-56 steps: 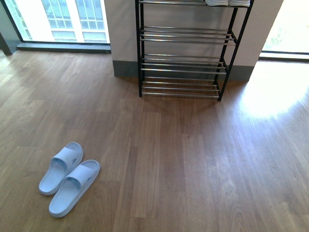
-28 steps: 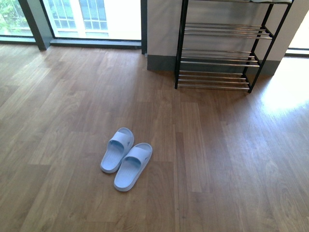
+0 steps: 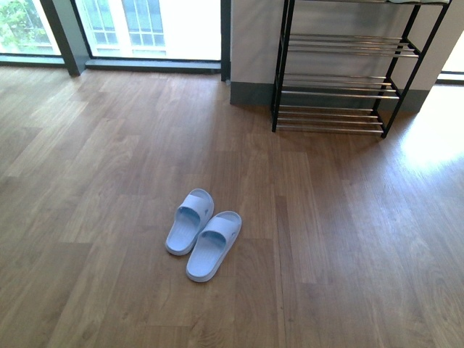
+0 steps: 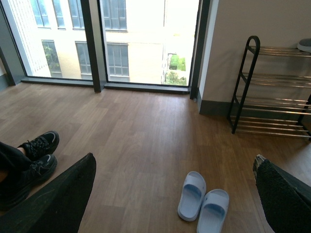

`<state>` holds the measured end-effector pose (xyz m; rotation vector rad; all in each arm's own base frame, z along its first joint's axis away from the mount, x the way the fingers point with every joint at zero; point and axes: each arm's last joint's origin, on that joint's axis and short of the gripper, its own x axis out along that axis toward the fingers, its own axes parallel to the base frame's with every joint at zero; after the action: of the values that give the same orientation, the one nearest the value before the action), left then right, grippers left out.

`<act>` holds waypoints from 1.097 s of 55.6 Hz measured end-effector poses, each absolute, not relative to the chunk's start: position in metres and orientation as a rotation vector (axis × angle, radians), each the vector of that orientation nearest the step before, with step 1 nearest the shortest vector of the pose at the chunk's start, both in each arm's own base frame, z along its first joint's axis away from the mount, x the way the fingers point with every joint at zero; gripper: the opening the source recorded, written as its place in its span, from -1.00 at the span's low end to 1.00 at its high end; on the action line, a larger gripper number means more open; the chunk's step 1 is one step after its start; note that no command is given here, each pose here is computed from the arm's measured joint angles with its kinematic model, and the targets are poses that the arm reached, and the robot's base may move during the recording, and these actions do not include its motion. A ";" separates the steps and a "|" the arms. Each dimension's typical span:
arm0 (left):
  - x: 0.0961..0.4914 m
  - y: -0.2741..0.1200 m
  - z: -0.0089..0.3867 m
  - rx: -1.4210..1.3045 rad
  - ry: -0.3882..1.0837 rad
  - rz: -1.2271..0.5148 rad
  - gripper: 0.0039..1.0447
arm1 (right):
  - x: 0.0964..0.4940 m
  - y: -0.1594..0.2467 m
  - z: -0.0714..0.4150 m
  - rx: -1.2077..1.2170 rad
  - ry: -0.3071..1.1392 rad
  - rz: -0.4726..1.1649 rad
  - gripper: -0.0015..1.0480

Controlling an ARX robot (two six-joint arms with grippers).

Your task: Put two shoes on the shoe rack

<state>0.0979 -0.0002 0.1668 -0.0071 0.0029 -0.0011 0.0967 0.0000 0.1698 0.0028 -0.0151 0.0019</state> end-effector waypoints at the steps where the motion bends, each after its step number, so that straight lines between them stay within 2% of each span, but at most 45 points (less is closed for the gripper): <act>1: 0.098 0.000 0.167 -0.007 0.003 -0.001 0.83 | 0.097 0.000 0.170 0.003 -0.015 0.001 0.82; 61: 0.098 0.000 0.167 -0.007 0.003 -0.002 0.83 | 0.097 0.000 0.170 0.003 -0.015 -0.001 0.82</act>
<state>0.0979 -0.0002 0.1668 -0.0071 0.0029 -0.0019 0.0966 -0.0001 0.1699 0.0029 -0.0155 -0.0007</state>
